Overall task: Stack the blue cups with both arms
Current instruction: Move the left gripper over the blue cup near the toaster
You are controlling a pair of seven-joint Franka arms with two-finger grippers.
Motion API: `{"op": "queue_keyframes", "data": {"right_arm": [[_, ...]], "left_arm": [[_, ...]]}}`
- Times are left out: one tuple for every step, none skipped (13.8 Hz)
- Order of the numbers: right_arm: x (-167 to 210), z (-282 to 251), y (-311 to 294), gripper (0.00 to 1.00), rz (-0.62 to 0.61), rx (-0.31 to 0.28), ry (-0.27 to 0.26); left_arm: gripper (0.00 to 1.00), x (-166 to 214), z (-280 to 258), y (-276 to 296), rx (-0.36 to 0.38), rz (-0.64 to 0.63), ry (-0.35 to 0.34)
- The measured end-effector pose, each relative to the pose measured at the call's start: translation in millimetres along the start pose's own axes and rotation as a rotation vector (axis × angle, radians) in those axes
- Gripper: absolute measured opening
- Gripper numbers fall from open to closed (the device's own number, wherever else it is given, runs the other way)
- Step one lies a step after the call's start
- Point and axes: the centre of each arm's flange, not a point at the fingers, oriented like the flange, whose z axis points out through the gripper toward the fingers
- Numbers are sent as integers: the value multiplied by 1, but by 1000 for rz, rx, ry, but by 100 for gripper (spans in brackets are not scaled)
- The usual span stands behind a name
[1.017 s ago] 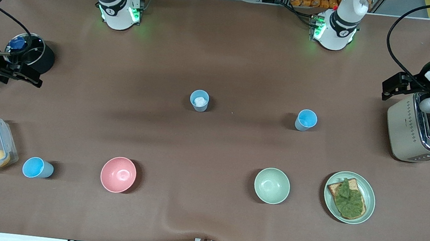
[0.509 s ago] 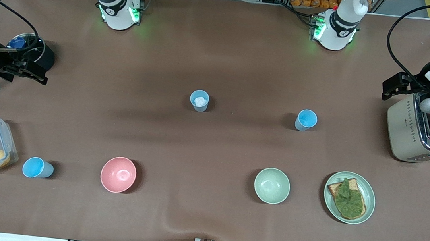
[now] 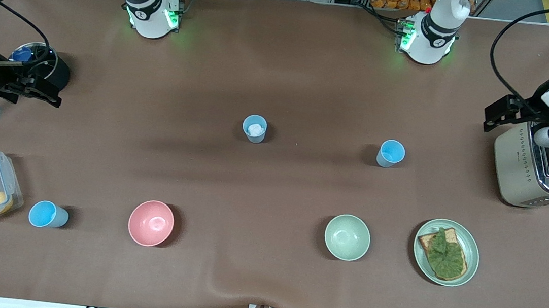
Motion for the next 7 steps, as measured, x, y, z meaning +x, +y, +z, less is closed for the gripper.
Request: {"op": "queue_keyframes", "data": {"right_arm": [[0,0,0,100,0,0,-1],[0,0,0,100,0,0,-1],[0,0,0,100,0,0,-2],[0,0,0,100,0,0,-3],[-1,0,0,100,0,0,-4],[-1,0,0,100,1,0,-5],[-1,0,1,100,1,0,-5]], "left_arm": [[100,4,7,0,-3,-1,-4],[100,8,17,0,-1,-3,-19],[100,12,31,0,1,-3,-41],[100,16,45,0,2,-3,-57],[100,20,57,1,4,-3,-72],[100,23,67,2,5,-1,-87],[100,25,76,3,6,0,-103]]}}
